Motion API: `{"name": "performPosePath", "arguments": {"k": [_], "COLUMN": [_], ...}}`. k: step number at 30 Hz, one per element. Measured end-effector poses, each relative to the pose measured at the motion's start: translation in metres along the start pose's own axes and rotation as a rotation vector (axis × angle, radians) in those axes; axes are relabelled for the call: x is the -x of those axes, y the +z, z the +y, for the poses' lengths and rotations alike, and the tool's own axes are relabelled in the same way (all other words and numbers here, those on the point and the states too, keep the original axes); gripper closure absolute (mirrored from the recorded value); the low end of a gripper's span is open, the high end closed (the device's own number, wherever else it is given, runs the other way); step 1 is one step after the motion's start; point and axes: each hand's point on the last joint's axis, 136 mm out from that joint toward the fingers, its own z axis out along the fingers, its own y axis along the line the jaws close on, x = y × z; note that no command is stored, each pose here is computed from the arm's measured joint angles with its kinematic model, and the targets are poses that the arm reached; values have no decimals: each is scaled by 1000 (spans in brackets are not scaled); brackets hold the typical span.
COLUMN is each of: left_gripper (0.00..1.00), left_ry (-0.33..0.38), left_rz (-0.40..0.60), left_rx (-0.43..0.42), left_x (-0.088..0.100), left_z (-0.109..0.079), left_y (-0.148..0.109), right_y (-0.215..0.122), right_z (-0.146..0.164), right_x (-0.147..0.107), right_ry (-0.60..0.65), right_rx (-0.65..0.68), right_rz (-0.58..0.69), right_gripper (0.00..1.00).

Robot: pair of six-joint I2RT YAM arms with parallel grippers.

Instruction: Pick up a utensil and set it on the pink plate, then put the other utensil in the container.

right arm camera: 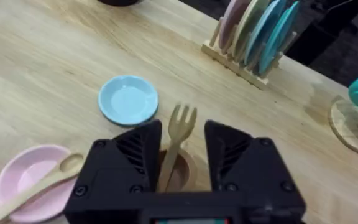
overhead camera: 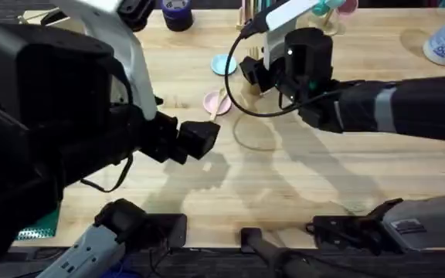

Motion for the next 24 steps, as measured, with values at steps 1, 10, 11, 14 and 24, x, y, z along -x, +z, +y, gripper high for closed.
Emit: {"name": "performPosePath", "arguments": {"k": [1,10,11,14,24], "left_gripper": [6,7,7,7,7], "left_ry": [0,0,0,0,0], "left_rz": [0,0,0,0,79], "left_rx": [0,0,0,0,5], "left_x": [0,0,0,0,-19], "left_z": [0,0,0,0,1], "left_y": [0,0,0,0,-1], "right_y": [-3,-40,-45,-59,-110], "right_z": [-1,-8,-9,-13,-22], "right_x": [1,3,4,6,-5], "right_ry": [-3,-44,-45,-50,-70], "right_rx": [1,14,15,18,31], "right_rz": [6,95,102,121,225], "right_gripper": [572,45,16,5,3]}}
